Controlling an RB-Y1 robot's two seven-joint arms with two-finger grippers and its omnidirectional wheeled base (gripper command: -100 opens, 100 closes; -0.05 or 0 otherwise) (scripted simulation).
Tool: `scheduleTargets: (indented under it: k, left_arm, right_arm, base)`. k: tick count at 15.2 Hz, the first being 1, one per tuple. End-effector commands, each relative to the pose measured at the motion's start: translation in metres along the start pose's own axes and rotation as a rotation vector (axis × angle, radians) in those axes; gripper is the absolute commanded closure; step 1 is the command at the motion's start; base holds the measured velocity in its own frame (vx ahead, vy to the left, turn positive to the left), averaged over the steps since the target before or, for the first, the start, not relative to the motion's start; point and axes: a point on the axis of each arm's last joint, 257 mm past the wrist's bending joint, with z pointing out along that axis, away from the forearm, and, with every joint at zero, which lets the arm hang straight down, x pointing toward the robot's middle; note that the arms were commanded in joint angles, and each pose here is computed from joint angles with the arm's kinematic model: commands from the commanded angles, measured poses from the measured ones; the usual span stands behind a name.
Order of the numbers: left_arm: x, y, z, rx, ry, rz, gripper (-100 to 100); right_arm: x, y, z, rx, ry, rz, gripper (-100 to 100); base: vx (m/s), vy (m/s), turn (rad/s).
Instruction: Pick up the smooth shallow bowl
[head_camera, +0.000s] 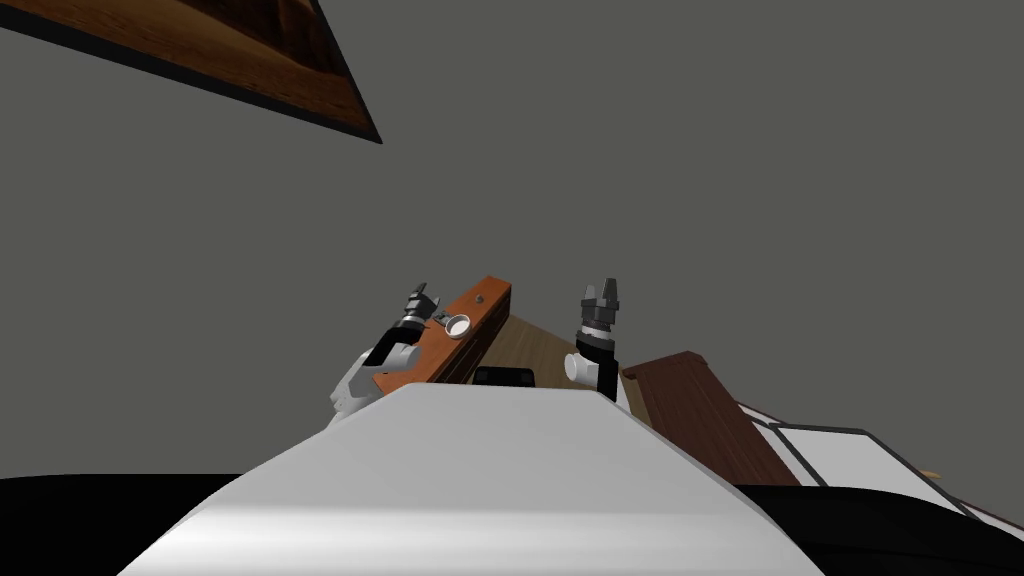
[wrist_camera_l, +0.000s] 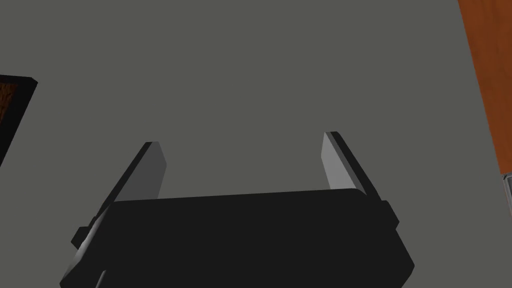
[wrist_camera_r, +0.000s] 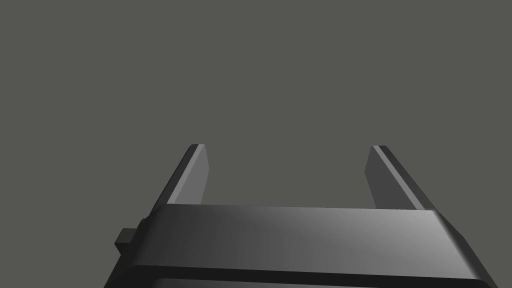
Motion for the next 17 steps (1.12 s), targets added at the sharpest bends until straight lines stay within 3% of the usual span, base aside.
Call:
scheduleTargets:
  k: [1, 9, 11, 14, 17]
  left_arm:
    - [-0.018, 0.022, 0.005, -0.066, -0.035, -0.028, -100]
    - [-0.075, 0.087, 0.007, -0.256, -0.162, -0.128, -100]
    - [-0.078, 0.094, 0.004, -0.276, -0.171, -0.129, -100]
    - [-0.105, 0.124, -0.001, -0.363, -0.241, -0.192, -100]
    - [-0.117, 0.142, -0.007, -0.418, -0.281, -0.227, -100]
  right_arm:
    - [0.000, 0.000, 0.000, 0.000, 0.000, 0.000, 0]
    - [0.000, 0.000, 0.000, 0.000, 0.000, 0.000, 0]
    - [0.000, 0.000, 0.000, 0.000, 0.000, 0.000, 0]
    - [0.000, 0.000, 0.000, 0.000, 0.000, 0.000, 0]
    - [0.000, 0.000, 0.000, 0.000, 0.000, 0.000, 0]
  base:
    - [0.050, -0.013, -0.013]
    - [0.049, -0.013, -0.016]
    - [0.038, -0.016, -0.009]
    - [0.039, -0.011, -0.016]
    - [0.053, -0.013, -0.016]
